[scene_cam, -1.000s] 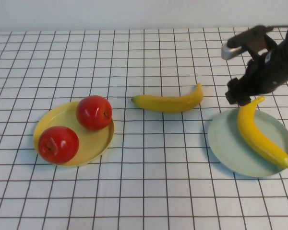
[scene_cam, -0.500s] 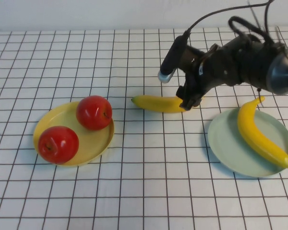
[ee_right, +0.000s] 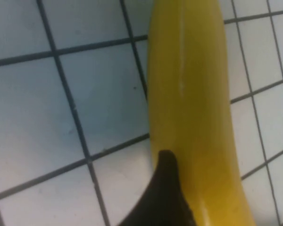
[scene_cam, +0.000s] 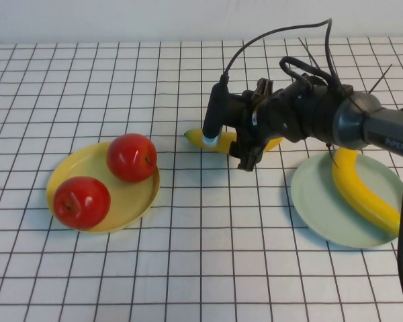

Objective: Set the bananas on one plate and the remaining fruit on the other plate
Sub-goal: Put another type of fruit in the right plate

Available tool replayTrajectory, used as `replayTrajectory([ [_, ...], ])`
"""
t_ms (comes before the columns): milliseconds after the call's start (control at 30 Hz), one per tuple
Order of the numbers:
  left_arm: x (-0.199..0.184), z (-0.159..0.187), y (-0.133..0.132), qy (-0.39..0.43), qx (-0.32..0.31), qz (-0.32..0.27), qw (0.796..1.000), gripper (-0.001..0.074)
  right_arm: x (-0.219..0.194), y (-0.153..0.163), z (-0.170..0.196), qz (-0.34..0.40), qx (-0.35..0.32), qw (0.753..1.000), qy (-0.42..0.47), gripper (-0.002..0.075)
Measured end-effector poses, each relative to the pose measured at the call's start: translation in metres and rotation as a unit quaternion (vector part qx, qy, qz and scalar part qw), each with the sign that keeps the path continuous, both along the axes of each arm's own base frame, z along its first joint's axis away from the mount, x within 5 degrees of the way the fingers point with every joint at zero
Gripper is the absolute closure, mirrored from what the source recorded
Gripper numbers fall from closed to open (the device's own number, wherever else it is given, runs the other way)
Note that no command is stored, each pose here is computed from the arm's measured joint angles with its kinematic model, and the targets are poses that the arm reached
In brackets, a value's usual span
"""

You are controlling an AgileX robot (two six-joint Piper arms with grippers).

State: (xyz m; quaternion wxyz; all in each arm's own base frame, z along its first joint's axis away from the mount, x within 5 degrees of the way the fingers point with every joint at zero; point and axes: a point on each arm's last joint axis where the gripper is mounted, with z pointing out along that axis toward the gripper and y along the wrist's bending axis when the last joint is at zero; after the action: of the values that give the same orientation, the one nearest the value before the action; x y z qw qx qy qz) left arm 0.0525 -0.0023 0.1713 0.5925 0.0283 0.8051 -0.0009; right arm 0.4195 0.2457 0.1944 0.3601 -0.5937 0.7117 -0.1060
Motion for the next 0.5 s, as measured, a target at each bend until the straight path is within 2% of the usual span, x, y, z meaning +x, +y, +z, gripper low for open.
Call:
replayTrajectory([
  [500,0.0,0.0,0.0,0.0,0.0,0.0,1.0,0.0735,0.004,0.004,-0.021,0.009,-0.004,1.0,0.008,0.0195],
])
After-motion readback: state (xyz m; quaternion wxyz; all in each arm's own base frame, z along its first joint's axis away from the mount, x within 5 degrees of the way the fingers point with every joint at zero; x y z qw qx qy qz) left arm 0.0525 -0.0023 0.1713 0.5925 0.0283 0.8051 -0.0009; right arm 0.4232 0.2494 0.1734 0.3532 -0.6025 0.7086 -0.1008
